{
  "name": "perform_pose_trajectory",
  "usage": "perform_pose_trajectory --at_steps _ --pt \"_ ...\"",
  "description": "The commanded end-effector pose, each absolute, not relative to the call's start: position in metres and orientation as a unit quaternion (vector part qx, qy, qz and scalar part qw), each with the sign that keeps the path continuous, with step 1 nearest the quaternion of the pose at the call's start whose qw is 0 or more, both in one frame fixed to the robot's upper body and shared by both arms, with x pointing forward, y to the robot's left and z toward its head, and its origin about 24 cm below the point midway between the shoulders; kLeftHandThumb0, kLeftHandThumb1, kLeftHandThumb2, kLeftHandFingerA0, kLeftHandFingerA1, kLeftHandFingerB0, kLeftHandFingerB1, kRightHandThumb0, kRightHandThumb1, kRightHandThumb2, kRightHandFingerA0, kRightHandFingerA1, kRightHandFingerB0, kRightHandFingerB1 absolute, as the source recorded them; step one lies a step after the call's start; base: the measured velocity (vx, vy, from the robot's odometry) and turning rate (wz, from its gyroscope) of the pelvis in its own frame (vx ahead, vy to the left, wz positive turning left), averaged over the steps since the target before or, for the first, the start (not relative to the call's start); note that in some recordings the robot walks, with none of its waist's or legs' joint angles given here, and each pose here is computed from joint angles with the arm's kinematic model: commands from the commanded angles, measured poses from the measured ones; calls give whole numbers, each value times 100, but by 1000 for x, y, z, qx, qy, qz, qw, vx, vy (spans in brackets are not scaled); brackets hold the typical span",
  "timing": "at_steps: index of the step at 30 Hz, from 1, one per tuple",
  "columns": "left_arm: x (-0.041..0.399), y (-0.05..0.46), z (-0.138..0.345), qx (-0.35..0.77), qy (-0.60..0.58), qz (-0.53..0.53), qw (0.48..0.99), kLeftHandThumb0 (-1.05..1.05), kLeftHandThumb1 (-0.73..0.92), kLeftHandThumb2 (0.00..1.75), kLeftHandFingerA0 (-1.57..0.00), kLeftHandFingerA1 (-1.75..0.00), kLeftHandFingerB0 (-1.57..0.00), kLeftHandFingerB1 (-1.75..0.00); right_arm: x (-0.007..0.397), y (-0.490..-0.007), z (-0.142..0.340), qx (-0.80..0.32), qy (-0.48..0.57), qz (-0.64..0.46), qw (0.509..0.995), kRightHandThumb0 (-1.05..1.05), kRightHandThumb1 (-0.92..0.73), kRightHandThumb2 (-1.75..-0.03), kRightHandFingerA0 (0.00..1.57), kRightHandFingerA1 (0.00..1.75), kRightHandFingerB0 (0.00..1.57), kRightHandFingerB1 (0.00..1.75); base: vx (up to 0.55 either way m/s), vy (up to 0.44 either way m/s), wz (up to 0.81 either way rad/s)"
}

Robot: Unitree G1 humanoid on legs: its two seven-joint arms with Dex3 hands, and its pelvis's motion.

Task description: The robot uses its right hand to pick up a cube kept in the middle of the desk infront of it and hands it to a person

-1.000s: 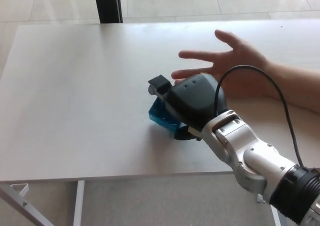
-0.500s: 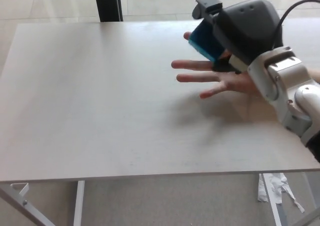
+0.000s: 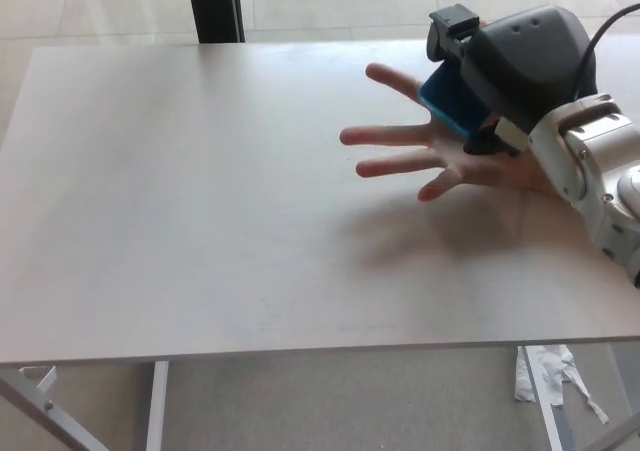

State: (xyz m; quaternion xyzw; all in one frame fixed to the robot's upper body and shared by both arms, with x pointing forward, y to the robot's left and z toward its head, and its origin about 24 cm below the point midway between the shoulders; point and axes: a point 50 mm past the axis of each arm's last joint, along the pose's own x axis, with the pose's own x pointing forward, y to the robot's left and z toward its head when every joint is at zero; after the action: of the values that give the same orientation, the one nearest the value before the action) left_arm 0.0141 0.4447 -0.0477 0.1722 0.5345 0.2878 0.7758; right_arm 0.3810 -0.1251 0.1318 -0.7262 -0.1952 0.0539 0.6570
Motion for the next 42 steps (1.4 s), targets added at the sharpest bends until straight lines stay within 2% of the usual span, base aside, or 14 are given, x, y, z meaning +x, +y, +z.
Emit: perform_pose_trajectory --at_steps 1,4,8,9,10,13,18,19,21,23,24,25,26,42 --pt "18 448 -44 180 524 293 780 -53 65 59 -59 -55 -55 -43 378 -123 112 -721 -169 82 667 -40 -47 -91 118 136 93 121 0 0 0" --pt "18 447 -45 179 525 292 779 -53 66 60 -61 -55 -55 -43 379 -124 109 -725 -161 85 664 -28 -64 -68 85 175 68 158 0 0 0" --pt "17 447 -45 175 526 293 779 -54 65 60 -60 -52 -54 -43 381 -127 105 -747 -140 87 644 -30 -63 -61 77 171 70 132 0 0 0" --pt "17 447 -45 176 524 293 780 -56 64 59 -59 -55 -56 -44 382 -130 107 -779 -115 89 610 -30 -59 -64 68 133 57 48 0 0 0" --pt "17 448 -44 181 525 291 779 -54 65 59 -58 -54 -54 -44 382 -129 108 -785 -102 88 604 -27 -52 -63 37 69 44 37 0 0 0" --pt "17 448 -44 178 524 296 779 -58 65 60 -60 -56 -55 -44 384 -128 114 -797 -73 89 593 -55 -33 -68 3 40 12 43 0 0 0" --pt "15 448 -44 177 528 291 778 -58 65 60 -58 -55 -57 -44 383 -127 124 -815 -52 101 568 -68 -38 -77 0 27 0 19 0 0 0" --pt "14 447 -45 184 534 291 772 -58 66 60 -58 -52 -55 -43 382 -127 127 -815 -52 102 569 -82 -36 -65 0 0 11 6 0 0 0" --pt "12 447 -45 174 529 296 776 -59 65 60 -60 -55 -54 -43 382 -127 132 -819 -46 104 563 -72 -42 -88 0 30 0 21 0 0 0" --pt "11 446 -46 175 531 296 775 -55 65 60 -60 -52 -54 -43 379 -126 143 -815 -65 93 569 -77 -40 -65 0 7 0 11 0 0 0" --pt "11 446 -46 175 530 296 775 -57 65 60 -60 -52 -54 -43 378 -126 146 -811 -67 96 573 -78 -43 -86 0 34 0 23 0 0 0" --pt "10 446 -46 174 530 295 776 -57 65 60 -60 -52 -54 -43 376 -127 150 -806 -71 101 578 -78 -43 -86 0 34 0 23 0 0 0" --pt "11 447 -46 169 528 298 777 -56 64 60 -63 -55 -56 -44 375 -127 158 -801 -69 102 586 -91 -40 -70 0 0 1 7 0 0 0" --pt "7 447 -45 177 536 297 771 -57 66 60 -62 -52 -57 -44 259 -217 271 -690 -176 -12 702 -86 -47 -90 0 25 1 19 0 0 0"
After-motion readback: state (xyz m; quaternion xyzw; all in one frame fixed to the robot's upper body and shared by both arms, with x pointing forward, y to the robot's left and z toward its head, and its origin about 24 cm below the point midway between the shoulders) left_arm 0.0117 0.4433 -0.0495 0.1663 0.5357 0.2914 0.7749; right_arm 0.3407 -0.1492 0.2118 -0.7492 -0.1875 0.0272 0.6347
